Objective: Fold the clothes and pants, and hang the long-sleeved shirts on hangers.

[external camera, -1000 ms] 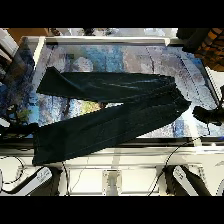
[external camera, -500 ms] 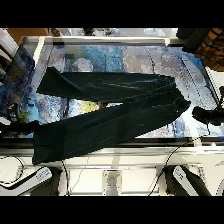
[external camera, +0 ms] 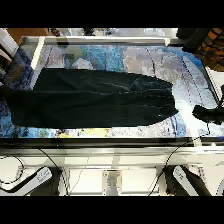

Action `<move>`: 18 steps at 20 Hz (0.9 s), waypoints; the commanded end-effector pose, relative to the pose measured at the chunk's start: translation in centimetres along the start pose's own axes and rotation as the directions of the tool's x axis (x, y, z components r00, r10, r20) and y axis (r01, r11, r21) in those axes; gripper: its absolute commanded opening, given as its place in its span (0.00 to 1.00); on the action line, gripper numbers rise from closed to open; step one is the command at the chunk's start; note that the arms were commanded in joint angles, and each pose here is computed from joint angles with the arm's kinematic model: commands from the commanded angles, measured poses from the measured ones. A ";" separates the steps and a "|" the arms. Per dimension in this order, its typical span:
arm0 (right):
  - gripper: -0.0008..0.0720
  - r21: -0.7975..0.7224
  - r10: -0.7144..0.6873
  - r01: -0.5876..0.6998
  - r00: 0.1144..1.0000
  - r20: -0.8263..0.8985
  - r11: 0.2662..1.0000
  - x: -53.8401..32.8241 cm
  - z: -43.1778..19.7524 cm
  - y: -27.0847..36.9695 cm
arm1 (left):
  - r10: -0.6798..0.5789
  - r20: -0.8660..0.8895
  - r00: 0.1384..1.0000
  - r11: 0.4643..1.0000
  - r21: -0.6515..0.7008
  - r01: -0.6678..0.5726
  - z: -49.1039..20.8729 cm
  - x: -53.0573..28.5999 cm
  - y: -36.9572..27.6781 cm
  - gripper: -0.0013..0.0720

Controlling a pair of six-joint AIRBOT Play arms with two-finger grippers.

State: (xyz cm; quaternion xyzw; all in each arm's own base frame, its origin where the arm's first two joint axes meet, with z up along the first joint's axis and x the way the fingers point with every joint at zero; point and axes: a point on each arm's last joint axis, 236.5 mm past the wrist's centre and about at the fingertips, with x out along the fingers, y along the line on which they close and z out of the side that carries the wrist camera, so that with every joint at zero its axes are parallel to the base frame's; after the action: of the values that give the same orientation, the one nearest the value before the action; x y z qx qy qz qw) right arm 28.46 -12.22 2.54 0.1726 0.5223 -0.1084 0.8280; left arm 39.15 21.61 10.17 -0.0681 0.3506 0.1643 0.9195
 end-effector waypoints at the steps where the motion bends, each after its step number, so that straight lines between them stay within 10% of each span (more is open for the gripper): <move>1: 0.48 0.000 -0.004 0.004 1.000 0.019 1.000 0.1 0.5 -0.1 | -0.005 0.017 1.000 1.000 0.009 0.005 1.6 -1.0 -0.2 0.44; 9: 0.48 0.045 0.225 -0.222 0.972 -0.067 0.974 5.2 -3.0 5.3 | 0.025 -0.311 0.950 1.000 0.003 -0.025 -6.9 -2.4 3.1 0.43; 18: 0.48 0.104 0.160 -0.147 0.978 -0.132 0.984 11.2 -3.9 7.2 | 0.058 -0.604 0.795 0.998 0.011 -0.065 -18.8 -3.1 5.3 0.50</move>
State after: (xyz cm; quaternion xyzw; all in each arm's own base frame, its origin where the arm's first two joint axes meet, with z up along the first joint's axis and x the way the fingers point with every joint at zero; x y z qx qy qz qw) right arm 32.62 -3.67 -5.99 0.2518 0.5453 -0.0259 0.7991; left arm 25.80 21.78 0.20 -0.1089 0.5908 0.1685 0.7815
